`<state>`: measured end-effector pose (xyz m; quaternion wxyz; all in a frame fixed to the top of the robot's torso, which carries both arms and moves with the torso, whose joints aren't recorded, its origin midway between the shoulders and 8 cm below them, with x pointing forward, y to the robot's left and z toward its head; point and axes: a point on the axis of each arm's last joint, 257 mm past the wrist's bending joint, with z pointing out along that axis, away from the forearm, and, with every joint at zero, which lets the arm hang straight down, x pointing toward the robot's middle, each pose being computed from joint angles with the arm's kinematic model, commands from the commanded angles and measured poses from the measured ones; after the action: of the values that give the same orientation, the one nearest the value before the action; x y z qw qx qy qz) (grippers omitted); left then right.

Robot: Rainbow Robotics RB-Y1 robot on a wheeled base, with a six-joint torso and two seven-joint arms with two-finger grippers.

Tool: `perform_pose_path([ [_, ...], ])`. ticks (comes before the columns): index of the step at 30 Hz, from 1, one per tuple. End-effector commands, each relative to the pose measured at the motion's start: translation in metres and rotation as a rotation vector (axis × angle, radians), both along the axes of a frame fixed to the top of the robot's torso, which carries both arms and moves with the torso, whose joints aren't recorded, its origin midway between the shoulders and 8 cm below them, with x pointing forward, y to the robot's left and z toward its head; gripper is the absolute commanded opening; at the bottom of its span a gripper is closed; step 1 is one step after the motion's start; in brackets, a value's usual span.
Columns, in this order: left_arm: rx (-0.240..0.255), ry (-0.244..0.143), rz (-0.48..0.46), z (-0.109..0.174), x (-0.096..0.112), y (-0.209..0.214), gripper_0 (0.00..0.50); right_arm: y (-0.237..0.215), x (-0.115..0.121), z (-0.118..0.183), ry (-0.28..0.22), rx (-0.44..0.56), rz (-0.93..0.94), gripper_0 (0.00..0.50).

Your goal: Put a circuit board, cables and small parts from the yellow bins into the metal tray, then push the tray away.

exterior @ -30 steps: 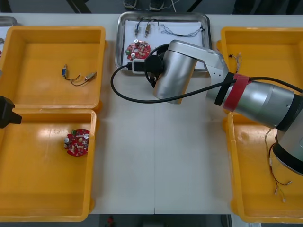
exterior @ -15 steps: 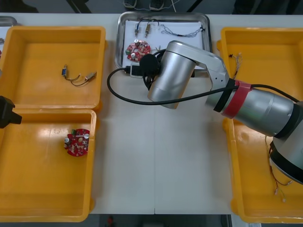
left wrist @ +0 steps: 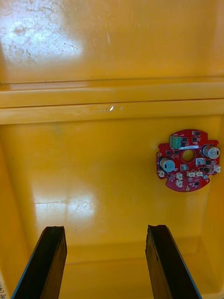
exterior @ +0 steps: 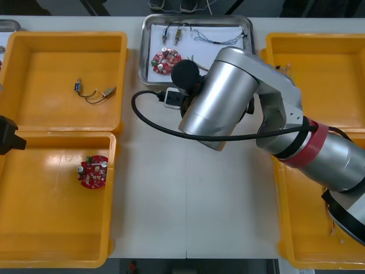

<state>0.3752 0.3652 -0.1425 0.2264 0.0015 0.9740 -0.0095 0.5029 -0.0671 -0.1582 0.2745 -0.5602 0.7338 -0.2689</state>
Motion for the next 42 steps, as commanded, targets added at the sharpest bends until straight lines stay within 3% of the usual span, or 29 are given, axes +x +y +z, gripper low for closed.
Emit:
perform_pose_path([
  [1,-0.001,-0.019,0.023,0.004,-0.002,0.002,0.500,-0.024,-0.022,0.020,0.009,0.130,-0.121,0.500],
  [9,-0.001,-0.019,0.023,0.004,-0.002,0.002,0.500,-0.061,-0.035,0.050,-0.041,0.328,-0.224,0.500],
  [18,-0.001,-0.019,0.023,0.004,-0.002,0.002,0.500,-0.140,-0.051,0.045,-0.052,0.486,-0.420,0.500],
  [29,-0.001,-0.019,0.023,0.004,-0.002,0.002,0.500,-0.238,-0.077,0.042,-0.010,0.702,-0.651,0.500],
  [42,-0.001,-0.019,0.023,0.004,-0.002,0.002,0.500,-0.320,-0.129,0.025,0.038,0.719,-0.820,0.500],
])
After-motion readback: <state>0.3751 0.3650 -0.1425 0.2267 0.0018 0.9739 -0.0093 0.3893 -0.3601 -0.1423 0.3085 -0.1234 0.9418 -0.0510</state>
